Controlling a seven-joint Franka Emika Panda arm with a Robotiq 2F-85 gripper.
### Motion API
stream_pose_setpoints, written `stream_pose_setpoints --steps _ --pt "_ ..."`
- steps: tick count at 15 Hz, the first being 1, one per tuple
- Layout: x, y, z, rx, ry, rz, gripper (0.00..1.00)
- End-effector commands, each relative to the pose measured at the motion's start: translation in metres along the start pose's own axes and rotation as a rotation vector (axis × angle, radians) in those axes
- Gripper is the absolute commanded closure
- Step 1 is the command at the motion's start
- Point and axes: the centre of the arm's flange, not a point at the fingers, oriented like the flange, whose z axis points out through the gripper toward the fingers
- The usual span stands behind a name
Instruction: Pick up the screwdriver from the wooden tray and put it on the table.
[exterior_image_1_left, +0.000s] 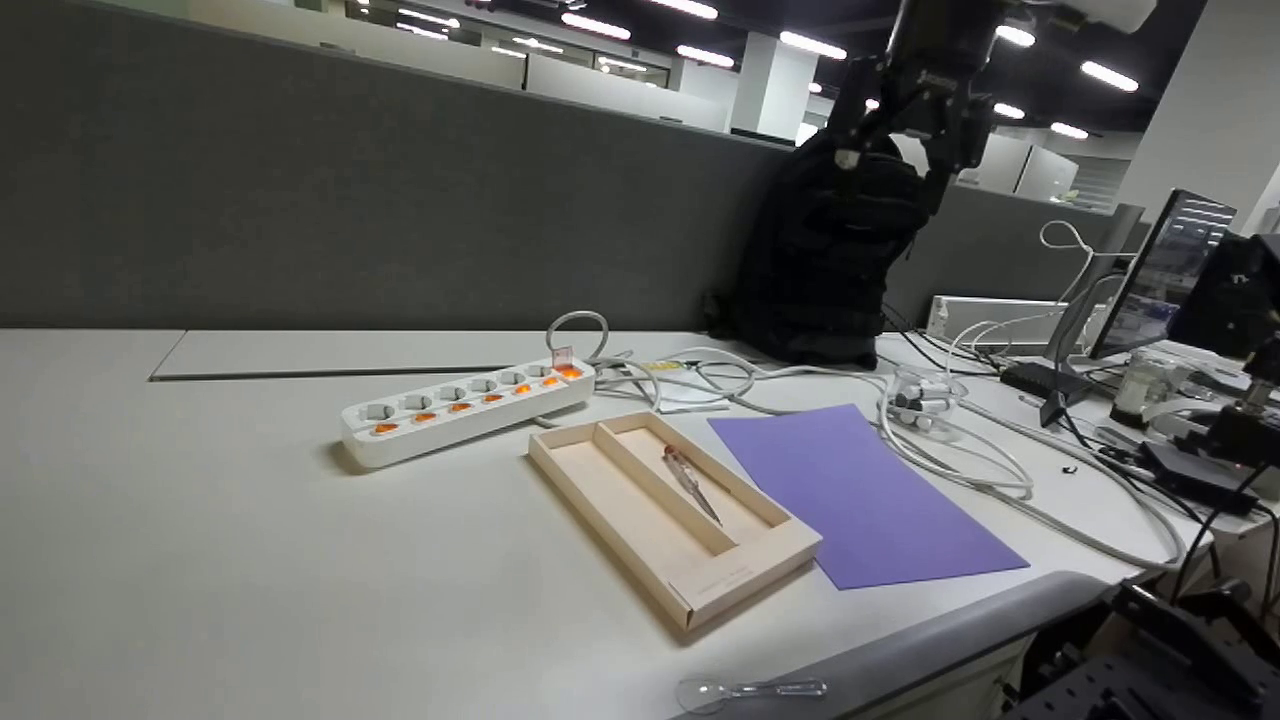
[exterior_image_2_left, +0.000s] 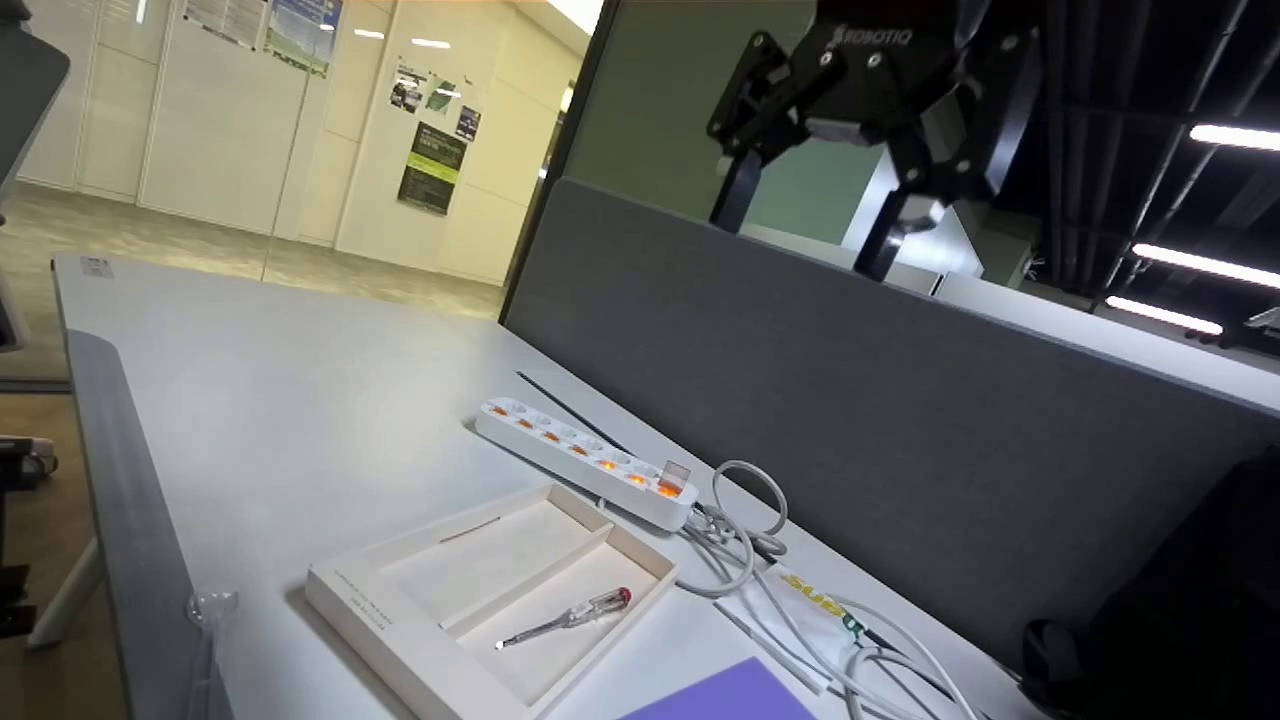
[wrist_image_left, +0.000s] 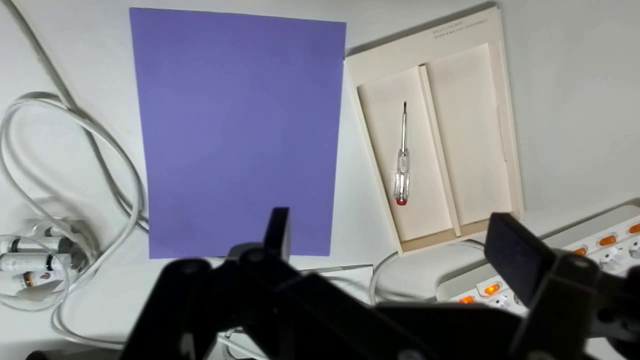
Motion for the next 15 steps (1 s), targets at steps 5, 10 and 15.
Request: stream_pose_setpoints --steps 5,10,15 --pt "0.012 -0.046 0.083 0.007 -0.144 0.25 0.0" --pt "0.008 -0.037 0.083 0.003 -0.09 0.19 0.0" --pt "0.019 -0.05 0.106 -0.014 -0.003 0.406 0.0"
